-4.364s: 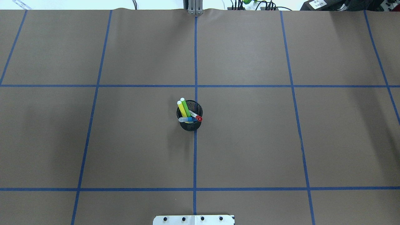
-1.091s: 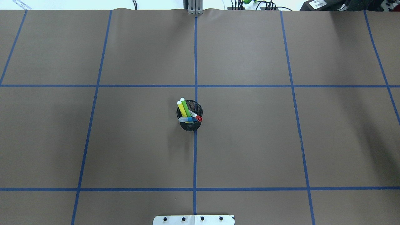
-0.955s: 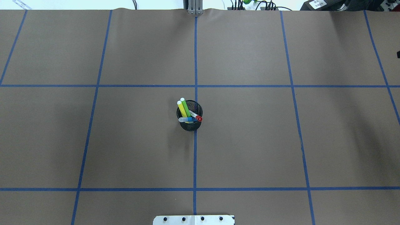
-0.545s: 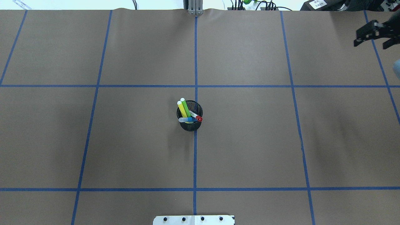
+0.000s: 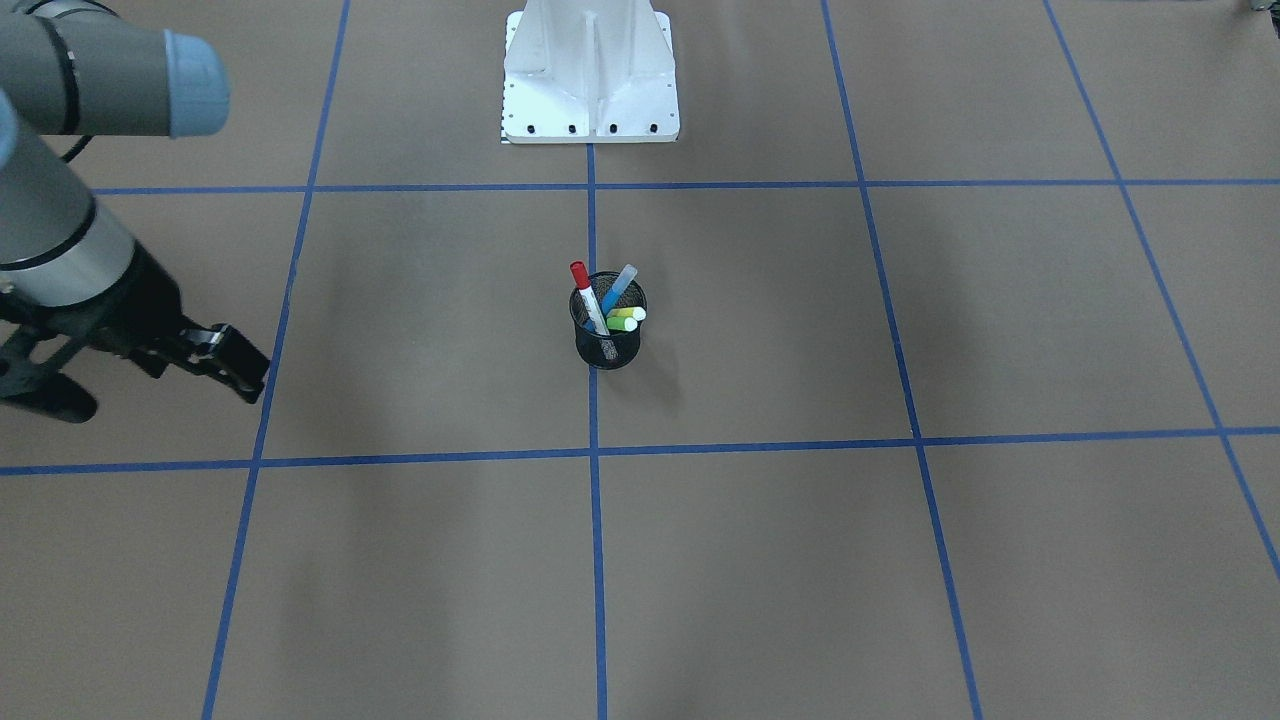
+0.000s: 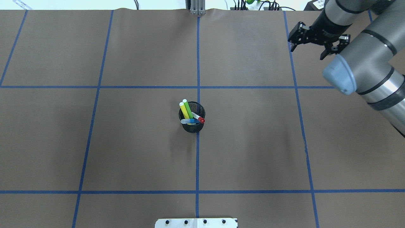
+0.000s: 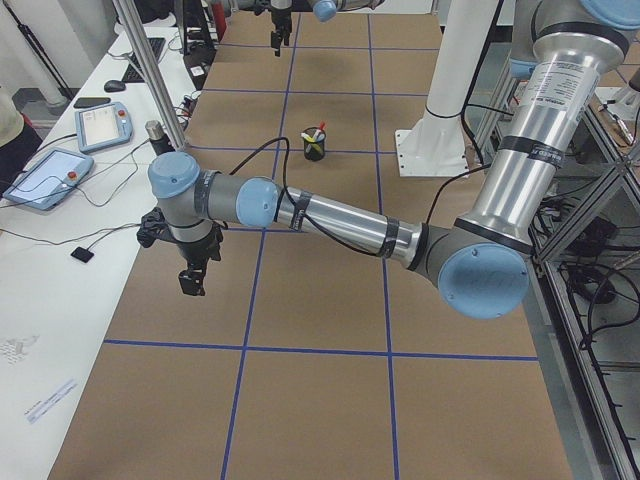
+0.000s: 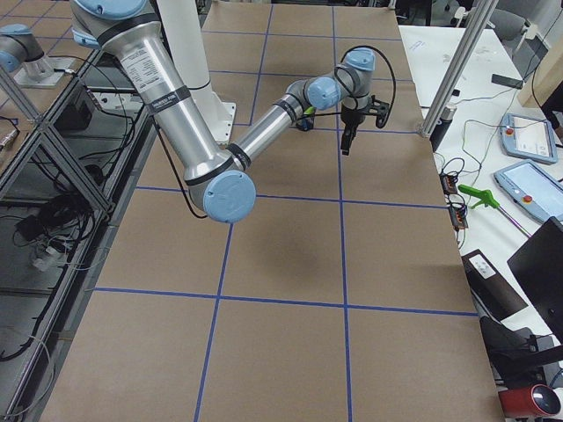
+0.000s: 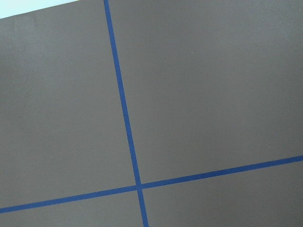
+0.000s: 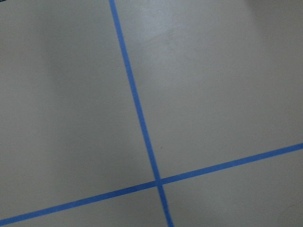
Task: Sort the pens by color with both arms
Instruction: 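Move the right gripper over the black mesh pen cup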
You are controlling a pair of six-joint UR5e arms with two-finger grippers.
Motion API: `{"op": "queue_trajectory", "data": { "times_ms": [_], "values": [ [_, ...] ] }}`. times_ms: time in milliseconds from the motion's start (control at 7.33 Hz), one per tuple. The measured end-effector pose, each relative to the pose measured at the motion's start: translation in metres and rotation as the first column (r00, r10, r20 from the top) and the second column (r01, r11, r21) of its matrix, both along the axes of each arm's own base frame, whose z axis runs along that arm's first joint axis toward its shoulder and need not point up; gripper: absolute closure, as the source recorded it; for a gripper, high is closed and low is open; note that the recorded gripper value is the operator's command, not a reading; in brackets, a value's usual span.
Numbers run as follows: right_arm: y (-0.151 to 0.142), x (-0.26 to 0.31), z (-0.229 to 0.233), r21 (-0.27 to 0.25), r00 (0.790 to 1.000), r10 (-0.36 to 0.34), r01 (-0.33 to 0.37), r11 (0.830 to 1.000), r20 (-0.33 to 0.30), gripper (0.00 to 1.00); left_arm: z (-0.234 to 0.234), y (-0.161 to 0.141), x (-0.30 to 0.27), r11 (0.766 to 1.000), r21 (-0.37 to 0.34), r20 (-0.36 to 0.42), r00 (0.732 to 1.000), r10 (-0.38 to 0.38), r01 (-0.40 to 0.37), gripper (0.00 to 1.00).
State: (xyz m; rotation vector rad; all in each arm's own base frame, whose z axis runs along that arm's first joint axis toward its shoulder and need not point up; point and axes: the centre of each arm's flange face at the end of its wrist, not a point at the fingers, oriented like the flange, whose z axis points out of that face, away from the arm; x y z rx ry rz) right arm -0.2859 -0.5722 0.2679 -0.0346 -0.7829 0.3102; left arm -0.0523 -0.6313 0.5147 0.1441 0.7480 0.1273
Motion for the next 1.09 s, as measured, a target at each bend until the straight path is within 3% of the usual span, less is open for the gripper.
{"op": "queue_trajectory", "data": {
  "times_ms": [273,409,545,818,1091],
  "values": [
    [0.068,-0.074,-0.055,0.102,0.998,-0.061,0.059,0.993,0.016,0.0,0.0,-0.001,0.0,1.0,0.001,0.004,1.0,-0.001,0.001,0.0],
    [0.098,-0.104,-0.078,0.138,0.998,-0.057,0.054,0.989,0.019,0.0,-0.002,-0.002,0.0,1.0,0.003,0.006,1.0,-0.001,0.001,0.0],
    [0.118,-0.127,-0.097,0.139,0.998,-0.055,0.051,0.989,0.02,0.01,-0.005,-0.004,0.001,1.0,0.007,0.007,1.0,-0.001,0.001,0.0],
    [0.142,-0.157,-0.123,0.047,1.0,-0.021,0.02,0.999,0.014,0.01,-0.007,-0.004,0.0,1.0,0.011,0.005,1.0,-0.001,0.001,0.0],
    [0.147,-0.182,-0.162,-0.11,0.997,0.06,-0.054,0.992,0.049,0.01,-0.004,-0.002,0.0,1.0,0.003,-0.001,1.0,-0.002,0.002,0.0]
  ]
}}
